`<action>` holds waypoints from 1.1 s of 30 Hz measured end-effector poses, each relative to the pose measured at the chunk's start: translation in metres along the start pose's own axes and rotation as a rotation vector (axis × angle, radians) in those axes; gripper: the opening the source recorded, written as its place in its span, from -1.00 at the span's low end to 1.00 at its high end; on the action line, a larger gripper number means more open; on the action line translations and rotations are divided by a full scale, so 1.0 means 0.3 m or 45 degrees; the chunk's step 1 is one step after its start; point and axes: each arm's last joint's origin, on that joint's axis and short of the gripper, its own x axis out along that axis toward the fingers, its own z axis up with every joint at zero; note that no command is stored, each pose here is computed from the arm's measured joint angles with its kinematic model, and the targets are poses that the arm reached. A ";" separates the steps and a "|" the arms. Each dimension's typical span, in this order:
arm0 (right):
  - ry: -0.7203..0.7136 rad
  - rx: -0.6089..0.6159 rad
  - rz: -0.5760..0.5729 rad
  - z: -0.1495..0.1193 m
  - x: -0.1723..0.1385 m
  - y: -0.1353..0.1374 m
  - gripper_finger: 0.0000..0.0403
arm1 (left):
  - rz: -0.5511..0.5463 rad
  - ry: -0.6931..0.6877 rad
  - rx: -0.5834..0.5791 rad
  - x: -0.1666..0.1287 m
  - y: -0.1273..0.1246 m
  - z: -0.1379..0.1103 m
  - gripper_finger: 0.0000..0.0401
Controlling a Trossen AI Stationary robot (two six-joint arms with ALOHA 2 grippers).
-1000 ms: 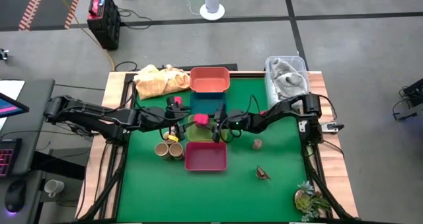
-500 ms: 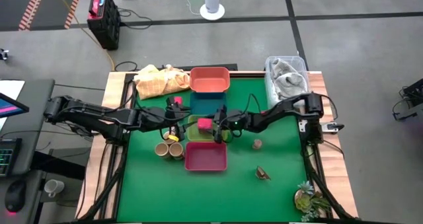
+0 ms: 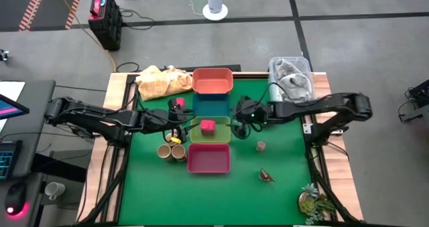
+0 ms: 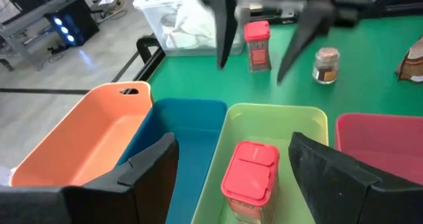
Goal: Sort spices by type
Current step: Put the right red seasoning bottle into the green bin
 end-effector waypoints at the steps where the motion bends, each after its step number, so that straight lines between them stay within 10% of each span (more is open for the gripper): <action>1: 0.090 -0.014 -0.020 -0.002 -0.029 -0.003 0.73 | 0.000 0.002 0.000 0.000 0.000 0.000 0.37; 11: 0.964 -0.275 0.007 -0.071 -0.119 -0.008 0.78 | 0.001 -0.009 -0.010 0.000 0.000 0.003 0.37; 19: 1.209 -0.506 0.000 -0.098 -0.071 -0.011 0.96 | -0.018 0.010 0.008 0.000 -0.001 -0.003 0.37; 33: 1.484 -0.423 -0.002 -0.166 -0.023 -0.120 0.91 | -0.021 0.119 0.046 -0.008 0.001 -0.031 0.37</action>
